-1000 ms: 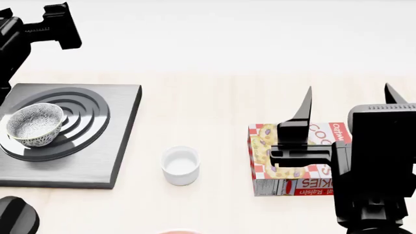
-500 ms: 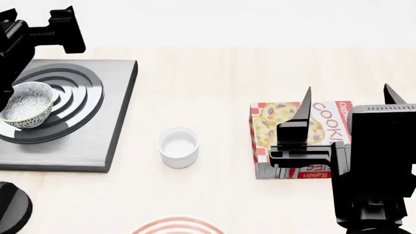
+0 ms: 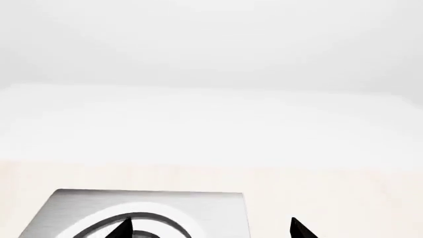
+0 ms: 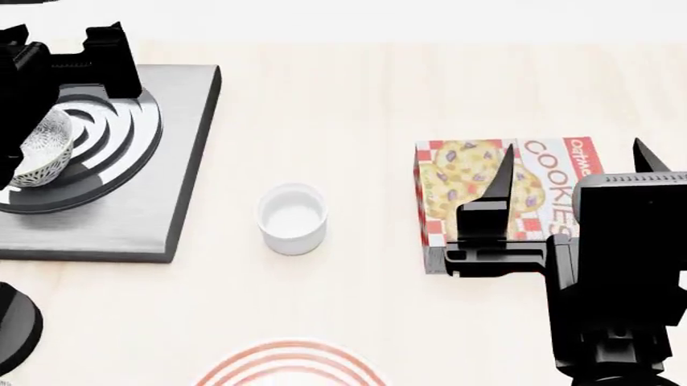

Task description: Pick the akita bowl on the stove and place it on the plate.

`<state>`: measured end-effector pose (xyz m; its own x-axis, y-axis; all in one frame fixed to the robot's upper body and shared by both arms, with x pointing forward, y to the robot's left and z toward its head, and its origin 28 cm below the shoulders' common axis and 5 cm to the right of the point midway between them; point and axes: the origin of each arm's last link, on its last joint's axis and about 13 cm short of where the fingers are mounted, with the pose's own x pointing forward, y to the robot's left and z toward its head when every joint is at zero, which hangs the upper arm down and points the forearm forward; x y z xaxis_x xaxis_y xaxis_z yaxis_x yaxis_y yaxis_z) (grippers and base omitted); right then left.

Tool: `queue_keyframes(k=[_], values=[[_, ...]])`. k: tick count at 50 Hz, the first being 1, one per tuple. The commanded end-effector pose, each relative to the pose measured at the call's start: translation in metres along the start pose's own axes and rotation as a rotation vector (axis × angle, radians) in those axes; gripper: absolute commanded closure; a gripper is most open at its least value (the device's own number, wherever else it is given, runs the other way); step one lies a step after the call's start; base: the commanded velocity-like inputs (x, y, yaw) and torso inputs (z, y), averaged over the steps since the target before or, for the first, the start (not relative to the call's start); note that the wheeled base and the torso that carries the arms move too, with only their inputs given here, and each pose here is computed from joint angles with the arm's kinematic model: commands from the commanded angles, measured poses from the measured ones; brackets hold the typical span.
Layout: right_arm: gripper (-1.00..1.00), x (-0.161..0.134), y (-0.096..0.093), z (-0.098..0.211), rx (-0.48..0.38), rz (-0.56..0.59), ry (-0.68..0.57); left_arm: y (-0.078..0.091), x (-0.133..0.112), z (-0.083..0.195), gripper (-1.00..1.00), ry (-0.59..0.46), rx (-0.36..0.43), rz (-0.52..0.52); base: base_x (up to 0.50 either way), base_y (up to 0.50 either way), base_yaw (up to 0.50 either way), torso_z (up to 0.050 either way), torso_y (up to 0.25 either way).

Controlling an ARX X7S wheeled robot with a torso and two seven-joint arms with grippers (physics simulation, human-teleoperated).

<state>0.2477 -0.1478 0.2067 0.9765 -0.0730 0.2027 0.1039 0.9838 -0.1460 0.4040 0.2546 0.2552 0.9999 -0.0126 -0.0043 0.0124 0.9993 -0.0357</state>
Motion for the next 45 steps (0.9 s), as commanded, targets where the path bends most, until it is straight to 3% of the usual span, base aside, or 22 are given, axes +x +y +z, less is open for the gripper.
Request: queue_keyframes(k=[1, 7, 10, 11, 17, 18, 39, 40, 45], values=[[-1.0, 0.0, 0.0, 0.001, 0.0, 0.0, 0.0, -0.002, 0.001, -0.005, -1.0, 0.073, 0.054, 0.038, 0.0, 0.0, 0.0, 0.0, 0.0], [-1.0, -0.001, 0.0, 0.0, 0.0, 0.0, 0.0, -0.001, 0.002, -0.011, -1.0, 0.184, 0.098, 0.089, 0.0, 0.0, 0.0, 0.0, 0.0], [-1.0, -0.001, 0.0, 0.0, 0.0, 0.0, 0.0, -0.001, 0.002, -0.011, -1.0, 0.184, 0.098, 0.089, 0.0, 0.0, 0.0, 0.0, 0.0], [-1.0, -0.001, 0.0, 0.0, 0.0, -0.001, 0.0, 0.001, 0.002, -0.014, -1.0, 0.213, 0.139, 0.122, 0.0, 0.0, 0.0, 0.0, 0.0], [-1.0, -0.001, 0.0, 0.0, -0.001, 0.0, 0.0, 0.002, 0.003, -0.017, -1.0, 0.226, 0.155, 0.136, 0.0, 0.0, 0.0, 0.0, 0.0], [-1.0, -0.001, 0.0, 0.0, 0.0, 0.0, 0.0, 0.003, 0.004, -0.02, -1.0, 0.238, 0.187, 0.155, 0.0, 0.0, 0.0, 0.0, 0.0], [-1.0, -0.001, 0.0, 0.0, 0.0, 0.0, 0.0, 0.003, 0.004, -0.02, -1.0, 0.242, 0.193, 0.167, 0.0, 0.0, 0.0, 0.0, 0.0], [-1.0, -0.001, 0.0, 0.0, -0.001, 0.0, 0.0, 0.007, 0.003, -0.031, -1.0, 0.292, 0.236, 0.208, 0.0, 0.0, 0.0, 0.0, 0.0], [-1.0, -0.001, 0.0, 0.0, -0.001, 0.0, 0.0, 0.009, 0.003, -0.034, -1.0, 0.301, 0.233, 0.219, 0.0, 0.0, 0.0, 0.0, 0.0]])
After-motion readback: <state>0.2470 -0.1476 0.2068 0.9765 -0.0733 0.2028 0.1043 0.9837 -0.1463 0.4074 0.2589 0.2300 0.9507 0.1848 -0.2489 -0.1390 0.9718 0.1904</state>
